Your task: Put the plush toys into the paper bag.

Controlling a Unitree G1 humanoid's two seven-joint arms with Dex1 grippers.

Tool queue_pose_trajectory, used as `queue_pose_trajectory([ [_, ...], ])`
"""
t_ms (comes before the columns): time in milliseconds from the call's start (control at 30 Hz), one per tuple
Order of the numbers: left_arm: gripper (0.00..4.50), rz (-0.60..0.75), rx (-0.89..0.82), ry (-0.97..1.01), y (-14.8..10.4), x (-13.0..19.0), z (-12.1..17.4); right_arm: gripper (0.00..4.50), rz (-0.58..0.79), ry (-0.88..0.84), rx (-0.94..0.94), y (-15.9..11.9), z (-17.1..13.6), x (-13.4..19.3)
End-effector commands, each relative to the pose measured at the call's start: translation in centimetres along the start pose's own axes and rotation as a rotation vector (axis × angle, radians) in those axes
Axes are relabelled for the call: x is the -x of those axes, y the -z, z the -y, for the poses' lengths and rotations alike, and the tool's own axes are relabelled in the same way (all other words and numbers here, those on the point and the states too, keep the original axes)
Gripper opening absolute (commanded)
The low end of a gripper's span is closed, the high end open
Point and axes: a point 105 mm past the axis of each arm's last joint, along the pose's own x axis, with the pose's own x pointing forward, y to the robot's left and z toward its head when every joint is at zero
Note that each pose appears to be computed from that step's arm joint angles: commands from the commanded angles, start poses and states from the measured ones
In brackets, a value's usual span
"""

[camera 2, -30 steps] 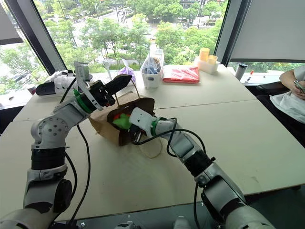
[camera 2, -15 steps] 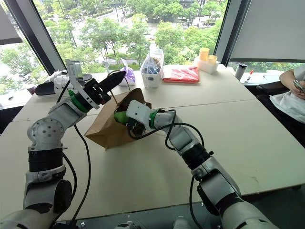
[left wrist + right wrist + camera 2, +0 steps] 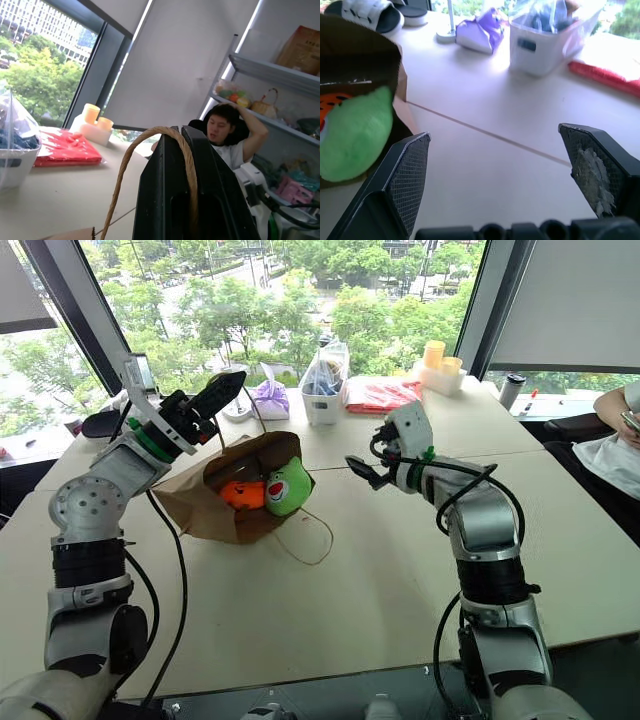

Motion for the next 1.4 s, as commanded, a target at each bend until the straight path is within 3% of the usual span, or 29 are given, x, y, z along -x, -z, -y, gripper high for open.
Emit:
queue_pose_trajectory([
  [33,0.0,0.033,-0.049,0.022,-1.3,0.0,0.5,4.44,0.056,-0.031,-0.086,-1.4,-1.2,0.6],
  [300,0.0,0.046,-0.058,0.025,-1.8,-0.2,0.4,4.44,-0.092,-0.243,-0.238,2.9,-7.9,1.0],
  [833,0.0,0.065,-0.072,0.028,-2.5,-0.2,0.6,4.44,-0.168,-0.218,-0.246,6.2,-8.2,-0.6],
  [933,0.0,0.067,-0.075,0.024,-2.5,-0.1,0.6,3.65,-0.175,-0.226,-0.254,6.5,-8.3,-1.1],
  [1167,0.0,0.066,-0.079,0.02,-2.6,0.2,0.6,0.13,-0.134,-0.221,-0.249,5.1,-7.5,-0.9],
  [1400,0.0,0.085,-0.101,0.014,-3.4,0.7,1.2,0.05,0.083,-0.291,-0.309,-3.4,-5.4,2.3],
])
